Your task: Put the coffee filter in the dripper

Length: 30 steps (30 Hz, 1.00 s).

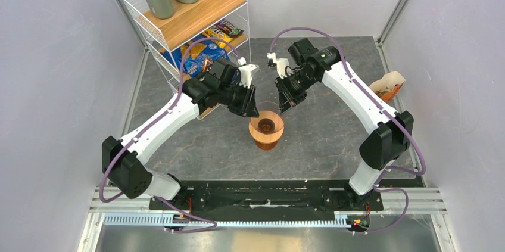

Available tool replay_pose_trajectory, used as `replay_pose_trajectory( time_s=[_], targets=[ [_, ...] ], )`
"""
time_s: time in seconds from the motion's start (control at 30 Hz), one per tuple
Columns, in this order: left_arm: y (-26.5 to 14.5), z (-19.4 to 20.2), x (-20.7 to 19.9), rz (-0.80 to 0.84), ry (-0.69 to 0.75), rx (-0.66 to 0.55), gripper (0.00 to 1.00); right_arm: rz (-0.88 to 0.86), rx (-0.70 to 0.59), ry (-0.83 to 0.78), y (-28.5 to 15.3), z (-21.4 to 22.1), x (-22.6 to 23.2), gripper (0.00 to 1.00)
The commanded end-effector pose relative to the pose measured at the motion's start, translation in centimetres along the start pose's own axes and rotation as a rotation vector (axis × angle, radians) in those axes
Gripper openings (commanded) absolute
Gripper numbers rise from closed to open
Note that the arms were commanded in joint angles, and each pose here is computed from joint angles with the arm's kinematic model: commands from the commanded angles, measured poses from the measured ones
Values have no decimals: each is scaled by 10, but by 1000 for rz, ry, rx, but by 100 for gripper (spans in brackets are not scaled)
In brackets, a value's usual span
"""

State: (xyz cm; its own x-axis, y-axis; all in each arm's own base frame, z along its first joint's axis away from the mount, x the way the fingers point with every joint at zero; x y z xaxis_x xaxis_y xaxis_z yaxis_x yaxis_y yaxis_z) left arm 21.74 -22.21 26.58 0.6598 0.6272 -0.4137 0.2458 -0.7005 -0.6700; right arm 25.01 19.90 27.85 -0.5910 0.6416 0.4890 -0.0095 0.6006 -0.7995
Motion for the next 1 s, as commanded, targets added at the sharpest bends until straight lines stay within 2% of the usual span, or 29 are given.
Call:
replay_pose_trajectory(
  time_s=[0.0, 0.1, 0.17, 0.23, 0.43, 0.57, 0.6, 0.8, 0.97],
  targets=[
    [4, -6, 5, -24, -20, -23, 28, 1, -40, -9, -14, -5, 3, 26],
    [6, -8, 5, -22, -21, -30, 22, -19, -54, -6, -18, -7, 7, 40],
    [6, -9, 5, -21, -18, -33, 21, -31, -67, -11, -22, -8, 9, 41],
    [6, -9, 5, -20, -16, -32, 21, -39, -77, -17, -25, -8, 10, 47],
    [4, -13, 5, -28, -3, -46, 21, -58, -85, -18, -29, -4, 10, 53],
    [3, -15, 4, -29, 5, -52, 23, -66, -94, -19, -32, -4, 10, 63],
    [2, -16, 4, -27, 7, -54, 25, -65, -100, -21, -34, -4, 10, 65],
    [-2, -19, 1, -15, 15, -61, 52, -79, -143, -27, -47, -6, 10, 77],
    [-20, -25, -7, 13, 58, -105, 69, -99, -190, -71, -66, -3, 12, 85]
  ],
)
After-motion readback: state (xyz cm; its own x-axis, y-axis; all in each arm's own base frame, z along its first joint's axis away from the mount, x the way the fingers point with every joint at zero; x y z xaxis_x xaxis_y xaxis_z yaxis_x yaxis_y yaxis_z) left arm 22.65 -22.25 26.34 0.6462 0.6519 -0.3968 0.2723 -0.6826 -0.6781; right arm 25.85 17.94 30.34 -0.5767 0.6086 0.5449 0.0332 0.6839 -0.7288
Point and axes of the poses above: each gripper's point midway between its finger pads, its own y axis out along the fingers, its own x axis along the line the jaws close on, z = x × y, the point moved 8 cm from there along -y, back along the fingers, and after that the axes turned 4 degrees about y, right-handed, at the moved point
